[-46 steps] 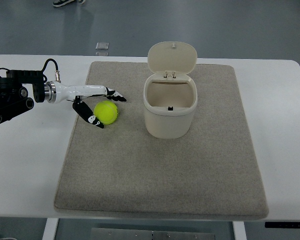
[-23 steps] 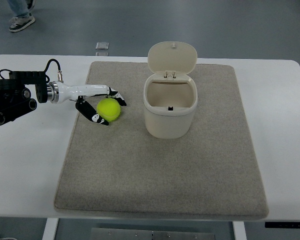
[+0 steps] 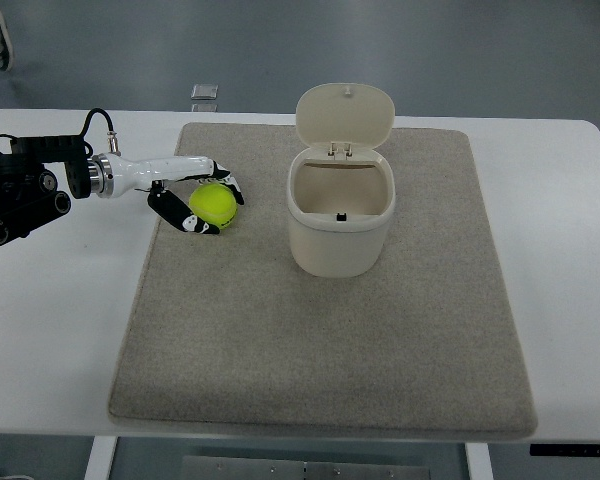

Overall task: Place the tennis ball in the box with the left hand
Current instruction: 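Lift the ball with the left hand and carry it over the bin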

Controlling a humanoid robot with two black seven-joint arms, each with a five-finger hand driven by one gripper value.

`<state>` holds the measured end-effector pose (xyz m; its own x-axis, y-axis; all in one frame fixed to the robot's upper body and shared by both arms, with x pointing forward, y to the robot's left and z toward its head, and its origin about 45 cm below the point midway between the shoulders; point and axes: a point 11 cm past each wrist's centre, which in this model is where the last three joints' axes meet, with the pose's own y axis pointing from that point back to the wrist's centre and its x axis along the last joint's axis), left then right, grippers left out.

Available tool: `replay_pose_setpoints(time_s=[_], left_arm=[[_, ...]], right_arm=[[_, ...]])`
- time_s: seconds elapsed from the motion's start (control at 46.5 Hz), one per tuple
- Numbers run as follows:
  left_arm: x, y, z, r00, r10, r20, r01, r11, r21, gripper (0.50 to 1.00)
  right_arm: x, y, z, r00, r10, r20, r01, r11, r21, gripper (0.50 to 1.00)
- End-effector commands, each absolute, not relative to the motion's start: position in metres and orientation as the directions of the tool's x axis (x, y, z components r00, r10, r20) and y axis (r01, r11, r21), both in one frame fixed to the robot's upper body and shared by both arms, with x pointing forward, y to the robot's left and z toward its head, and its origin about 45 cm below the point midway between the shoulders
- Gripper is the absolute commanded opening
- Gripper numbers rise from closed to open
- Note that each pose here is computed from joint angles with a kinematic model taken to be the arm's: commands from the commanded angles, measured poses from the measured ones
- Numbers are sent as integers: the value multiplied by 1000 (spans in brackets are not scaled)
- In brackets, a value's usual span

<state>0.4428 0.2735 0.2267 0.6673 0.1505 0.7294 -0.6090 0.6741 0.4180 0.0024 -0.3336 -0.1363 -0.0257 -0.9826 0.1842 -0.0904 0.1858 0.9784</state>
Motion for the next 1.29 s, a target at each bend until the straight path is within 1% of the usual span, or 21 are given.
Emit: replay_pose_setpoints(time_s=[0.0,0.237,0.28,0.344,0.452,0.559,0.71,0.818,0.925,0.99,1.076,1.119,1.184,1.27], left_arm=[[444,274,228,663,163,731,-617,673,409,587],[442,274,224,670,207,713,-626,674,392,591],[443,275,225,666,237,707,-638,672,376,591],[447,274,232,653,316,688,-667,670,326,598],[451,272,241,641,438,630,-702,666,252,604],[453,275,243,621,541,568,-740,644,196,606],[454,280,245,594,659,461,-780,613,127,615],[450,280,244,603,705,373,-779,620,89,617],[441,281,234,627,718,302,-768,634,86,619],[435,278,230,658,705,264,-745,660,96,619],[431,274,235,694,685,223,-713,697,80,621],[429,276,238,702,682,204,-705,705,71,626],[426,276,245,718,675,168,-690,723,43,649],[418,271,257,752,645,137,-652,758,12,656]], right_arm=[[3,-334,-136,-26,-983,184,-91,186,978,903],[3,-334,-136,-26,-983,184,-91,186,978,901],[3,-334,-136,-26,-983,184,-91,186,978,901],[3,-334,-136,-26,-983,184,-91,186,978,901],[3,-334,-136,-26,-983,184,-91,186,978,903],[3,-334,-136,-26,-983,184,-91,186,978,901],[3,-334,-136,-26,-983,184,-91,186,978,903],[3,-334,-136,-26,-983,184,-91,186,978,901],[3,-334,-136,-26,-983,184,-91,186,978,901],[2,-334,-136,-26,-983,184,-90,186,979,901],[2,-334,-136,-26,-983,184,-90,186,979,901],[2,-334,-136,-26,-983,184,-90,186,979,901],[3,-334,-136,-26,-983,184,-91,186,978,901],[3,-334,-136,-26,-983,184,-91,186,978,901]])
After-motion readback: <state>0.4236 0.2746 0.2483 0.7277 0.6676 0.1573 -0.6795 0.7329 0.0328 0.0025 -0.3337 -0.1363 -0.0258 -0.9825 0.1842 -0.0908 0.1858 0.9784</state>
